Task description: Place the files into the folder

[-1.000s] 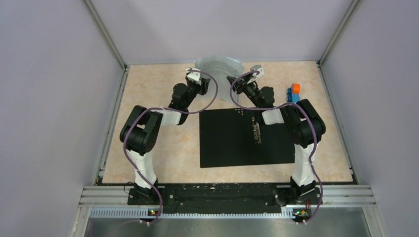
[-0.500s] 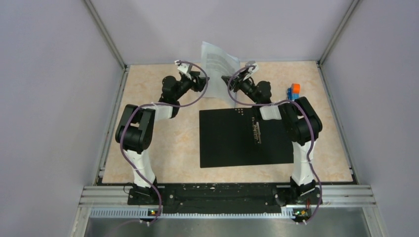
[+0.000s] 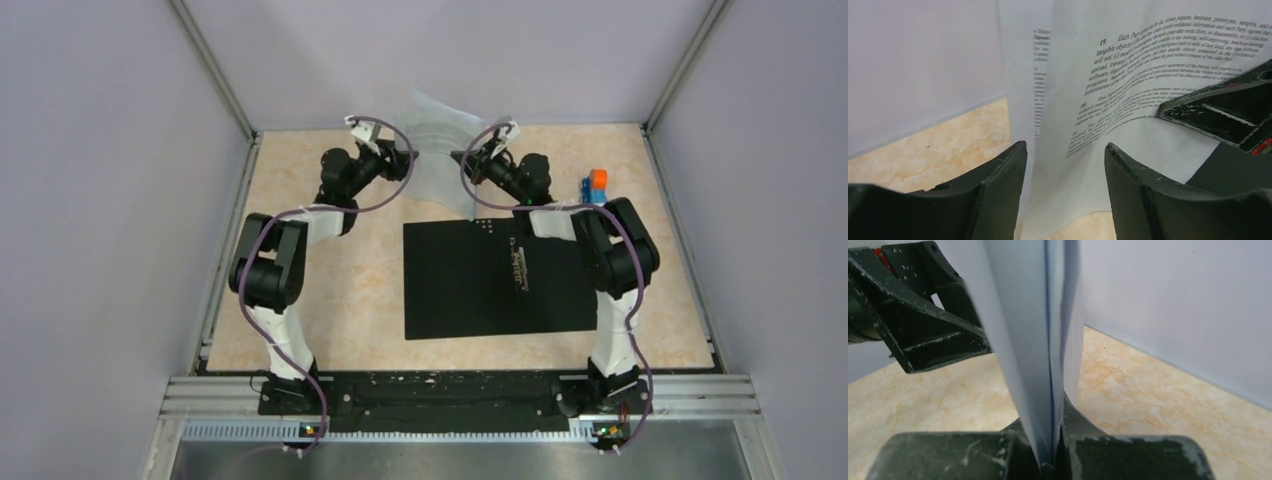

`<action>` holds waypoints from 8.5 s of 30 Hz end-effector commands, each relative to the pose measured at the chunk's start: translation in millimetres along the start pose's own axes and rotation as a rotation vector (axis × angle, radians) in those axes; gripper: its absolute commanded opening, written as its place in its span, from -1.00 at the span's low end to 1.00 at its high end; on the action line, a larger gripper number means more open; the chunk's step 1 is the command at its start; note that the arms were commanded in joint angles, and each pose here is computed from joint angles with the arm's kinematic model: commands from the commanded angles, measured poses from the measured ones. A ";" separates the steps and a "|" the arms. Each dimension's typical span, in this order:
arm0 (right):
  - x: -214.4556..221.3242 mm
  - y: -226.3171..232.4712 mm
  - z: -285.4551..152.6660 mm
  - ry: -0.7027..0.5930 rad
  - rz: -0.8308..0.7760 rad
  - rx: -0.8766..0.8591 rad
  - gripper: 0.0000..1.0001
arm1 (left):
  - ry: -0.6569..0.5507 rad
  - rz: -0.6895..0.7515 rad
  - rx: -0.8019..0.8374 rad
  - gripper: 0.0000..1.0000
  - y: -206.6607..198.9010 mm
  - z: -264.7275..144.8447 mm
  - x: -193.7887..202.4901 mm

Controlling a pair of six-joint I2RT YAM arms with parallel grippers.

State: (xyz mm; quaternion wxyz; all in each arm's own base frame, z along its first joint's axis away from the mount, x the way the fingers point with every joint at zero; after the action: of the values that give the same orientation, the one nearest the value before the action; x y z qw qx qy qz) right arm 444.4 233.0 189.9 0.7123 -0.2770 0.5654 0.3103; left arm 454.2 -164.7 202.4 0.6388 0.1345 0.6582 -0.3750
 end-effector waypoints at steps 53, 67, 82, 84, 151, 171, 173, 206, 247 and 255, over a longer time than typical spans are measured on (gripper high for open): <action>-286.5 106.0 -123.2 -0.117 -0.061 -0.370 -0.41 | 0.065 -0.136 0.627 -1.00 -240.0 -135.9 -190.3; -279.3 99.5 -126.5 -0.168 0.058 -0.361 -0.38 | 0.191 -0.199 0.528 -1.00 -230.0 -126.3 -182.7; -263.8 68.1 -142.6 0.099 0.089 0.112 -1.00 | 0.154 -0.275 0.228 -0.62 -210.6 -79.8 -134.9; -263.9 64.8 -153.2 0.150 0.057 0.193 -1.00 | 0.143 -0.328 0.121 -0.37 -208.6 -63.5 -112.6; -227.8 35.7 -193.8 0.490 0.045 0.630 -1.00 | 0.490 -0.176 -0.856 -1.00 -230.1 -30.8 182.0; -179.3 57.9 -154.2 0.482 0.321 0.358 -1.00 | 0.590 -0.203 -0.781 -0.71 -186.7 -73.9 143.9; -176.8 58.0 -155.2 0.493 0.322 0.363 -1.00 | 0.591 -0.205 -0.764 -0.55 -188.6 -73.0 139.7; -102.0 138.4 -127.0 0.589 0.613 0.044 -1.00 | 0.488 -0.587 -1.150 -0.20 -89.9 -166.0 122.9; 28.6 114.2 -210.9 0.802 0.050 0.369 -1.00 | 0.547 -0.527 -1.156 -0.26 -83.4 -157.9 128.9; -0.1 111.7 -209.4 0.677 0.022 0.387 -1.00 | 0.549 -0.518 -1.159 -0.27 -81.7 -158.9 128.1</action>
State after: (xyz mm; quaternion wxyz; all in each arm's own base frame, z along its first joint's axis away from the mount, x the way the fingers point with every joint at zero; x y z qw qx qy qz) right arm 224.3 150.3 118.5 0.4688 -0.2233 0.8491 0.0971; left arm 258.0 -154.6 90.1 0.3013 -0.3019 0.9024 -0.0613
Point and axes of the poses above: each gripper's point midway between its finger pads, its own z axis out along the fingers, its own y axis along the line the jaws close on, x = y × z, the point moved 8 cm from there along -z, back along the fingers, and after that the axes turned 11 degrees about -z, right-handed, at the moved point
